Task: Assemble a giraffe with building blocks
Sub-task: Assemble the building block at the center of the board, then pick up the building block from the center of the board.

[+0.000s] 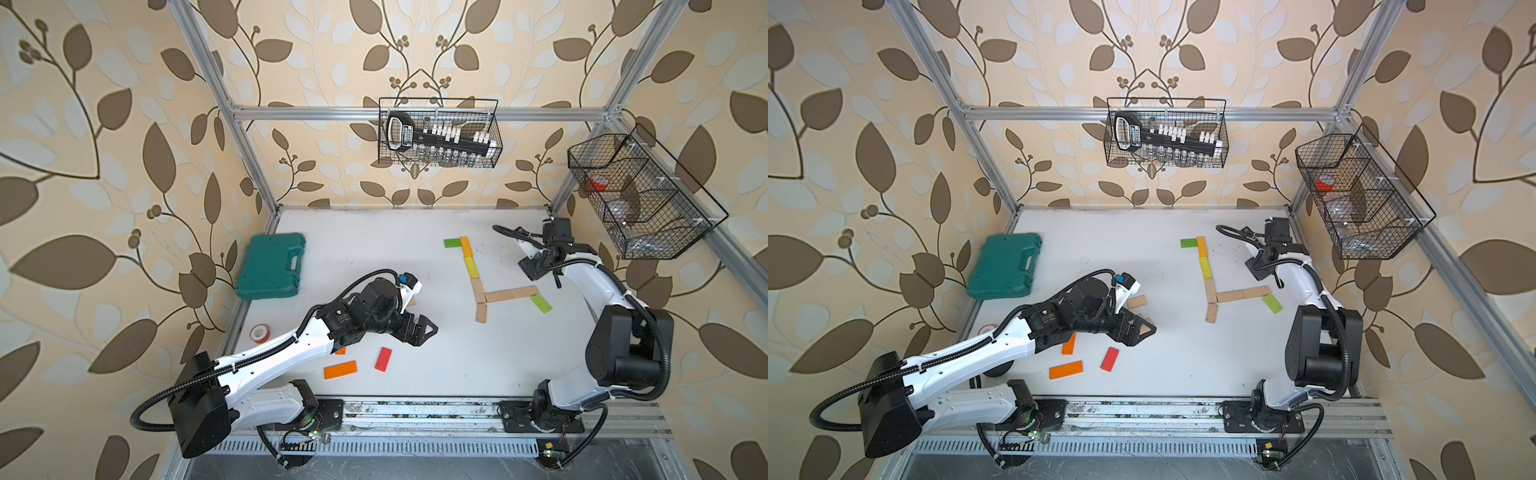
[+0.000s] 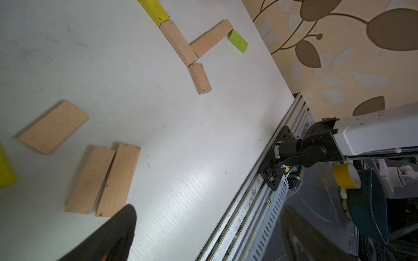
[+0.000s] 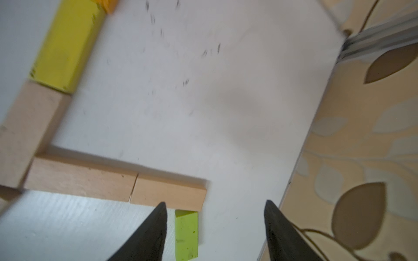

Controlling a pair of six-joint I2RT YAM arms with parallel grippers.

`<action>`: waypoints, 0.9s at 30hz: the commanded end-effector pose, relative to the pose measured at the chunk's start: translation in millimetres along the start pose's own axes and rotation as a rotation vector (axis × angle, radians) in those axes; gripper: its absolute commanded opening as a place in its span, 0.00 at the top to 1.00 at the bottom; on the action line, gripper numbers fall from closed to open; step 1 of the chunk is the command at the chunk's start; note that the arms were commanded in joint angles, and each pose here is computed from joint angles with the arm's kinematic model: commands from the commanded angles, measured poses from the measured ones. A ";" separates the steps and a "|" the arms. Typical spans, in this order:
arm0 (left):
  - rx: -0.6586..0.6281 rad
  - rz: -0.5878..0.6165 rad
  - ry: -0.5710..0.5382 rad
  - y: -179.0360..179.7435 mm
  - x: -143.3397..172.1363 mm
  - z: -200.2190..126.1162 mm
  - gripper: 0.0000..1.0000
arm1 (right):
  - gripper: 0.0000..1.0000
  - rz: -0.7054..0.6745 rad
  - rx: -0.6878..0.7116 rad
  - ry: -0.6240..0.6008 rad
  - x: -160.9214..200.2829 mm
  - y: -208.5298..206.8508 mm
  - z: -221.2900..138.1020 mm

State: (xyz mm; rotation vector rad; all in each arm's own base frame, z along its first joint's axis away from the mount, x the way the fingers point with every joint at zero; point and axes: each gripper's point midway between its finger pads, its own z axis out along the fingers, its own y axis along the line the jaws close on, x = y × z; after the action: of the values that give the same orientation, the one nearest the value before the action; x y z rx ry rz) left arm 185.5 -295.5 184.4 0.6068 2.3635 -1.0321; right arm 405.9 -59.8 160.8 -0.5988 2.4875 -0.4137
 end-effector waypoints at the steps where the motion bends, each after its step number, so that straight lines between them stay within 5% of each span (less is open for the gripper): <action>1: -0.021 0.004 -0.057 -8.3 -15.9 -20.4 0.01 | 0.26 0.173 0.043 -0.137 -45.4 -12.2 -46.6; 4: -0.066 -0.006 -0.068 -4.1 -19.1 -28.5 0.01 | 0.11 0.263 0.022 -0.275 -78.4 -4.8 -85.4; 15: -0.270 -0.067 -0.095 25.5 -23.0 -47.9 0.01 | 0.01 0.186 -0.025 -0.598 -110.0 75.9 -184.5; 17: -0.309 -0.073 -0.101 31.4 -23.3 -52.2 0.01 | 0.01 0.320 -0.014 -0.664 -103.6 68.7 -195.2; 20: -0.371 -0.085 -0.120 40.9 -24.0 -59.9 0.01 | 0.01 0.821 0.092 -0.681 -70.2 27.1 -207.0; 27: -0.441 -0.169 -0.142 57.7 -12.2 -69.5 0.02 | 0.01 0.899 -0.265 -0.609 -61.1 83.9 -188.4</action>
State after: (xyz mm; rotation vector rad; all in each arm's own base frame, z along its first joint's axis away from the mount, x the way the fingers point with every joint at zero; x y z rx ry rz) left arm 208.3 -221.6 193.2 0.2628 2.4541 -0.5925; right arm 319.5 56.0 336.3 0.1897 1.8727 0.2109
